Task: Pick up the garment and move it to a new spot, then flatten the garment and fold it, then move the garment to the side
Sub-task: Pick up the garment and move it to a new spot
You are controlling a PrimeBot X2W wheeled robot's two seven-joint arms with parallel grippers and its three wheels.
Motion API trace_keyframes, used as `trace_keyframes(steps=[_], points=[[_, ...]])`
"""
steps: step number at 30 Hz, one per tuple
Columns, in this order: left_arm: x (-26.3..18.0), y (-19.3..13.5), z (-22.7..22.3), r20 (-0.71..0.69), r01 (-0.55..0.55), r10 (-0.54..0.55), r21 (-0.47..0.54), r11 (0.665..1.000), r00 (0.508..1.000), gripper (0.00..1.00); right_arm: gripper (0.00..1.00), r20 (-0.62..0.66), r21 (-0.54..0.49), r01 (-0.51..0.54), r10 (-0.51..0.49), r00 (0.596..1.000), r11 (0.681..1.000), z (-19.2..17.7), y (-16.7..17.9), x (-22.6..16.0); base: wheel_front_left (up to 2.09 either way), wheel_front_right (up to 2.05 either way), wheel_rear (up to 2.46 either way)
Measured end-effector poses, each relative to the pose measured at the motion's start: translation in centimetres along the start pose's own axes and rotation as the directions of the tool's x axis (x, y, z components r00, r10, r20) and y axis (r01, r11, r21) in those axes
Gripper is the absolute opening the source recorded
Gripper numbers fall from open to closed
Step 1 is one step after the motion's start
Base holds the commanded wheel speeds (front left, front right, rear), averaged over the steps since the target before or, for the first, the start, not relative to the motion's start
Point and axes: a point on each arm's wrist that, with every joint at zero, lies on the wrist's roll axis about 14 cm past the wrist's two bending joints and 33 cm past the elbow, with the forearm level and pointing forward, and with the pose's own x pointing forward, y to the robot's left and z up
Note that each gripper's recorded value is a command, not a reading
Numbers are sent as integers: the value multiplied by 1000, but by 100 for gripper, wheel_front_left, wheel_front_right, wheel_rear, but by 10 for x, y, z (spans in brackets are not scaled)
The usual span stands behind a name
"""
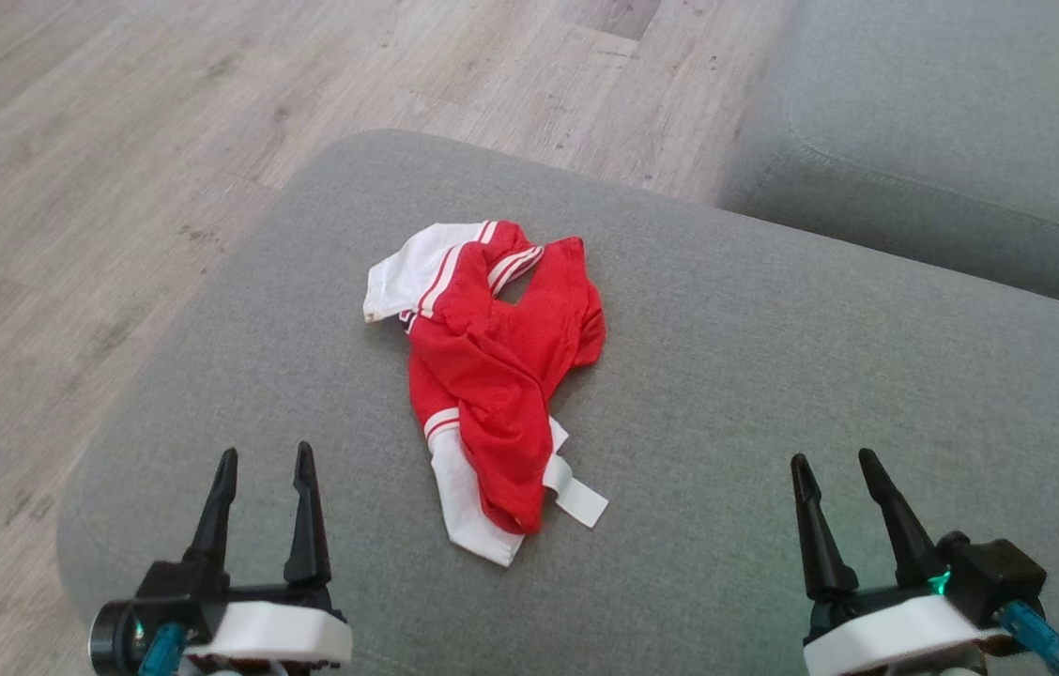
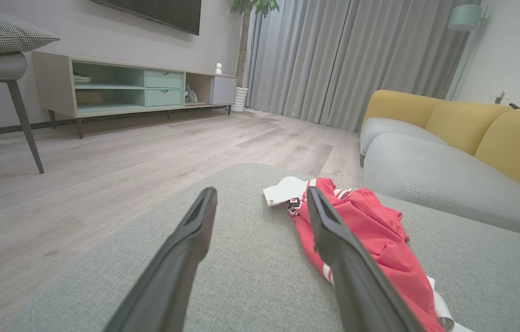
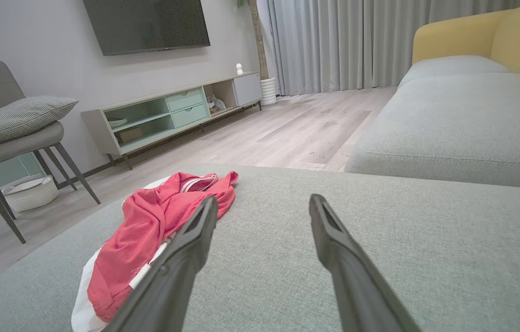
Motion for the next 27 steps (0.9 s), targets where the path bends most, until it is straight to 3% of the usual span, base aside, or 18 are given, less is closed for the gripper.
trace_keyframes(steps=[6,12,20,23,27], points=[[2,-5,-5,-19,27,-26,20,999,999,100,100,-22,10,7,-6,1000,1000,-8,-4,1,0,0,0],[33,-41,-19,-108,164,-160,30,986,981,100,100,-39,23,52,-52,998,998,-16,-21,2,0,0,0],[91,-112,-40,-332,427,-366,130,895,869,100,100,-26,22,108,-107,994,994,-18,-51,21,0,0,0],[100,-121,-59,-428,475,-373,160,865,823,100,100,-38,23,144,-143,989,989,-24,-65,19,0,0,0],[110,-110,-87,-546,484,-318,188,855,775,100,100,-59,29,184,-183,981,982,-32,-79,14,0,0,0]])
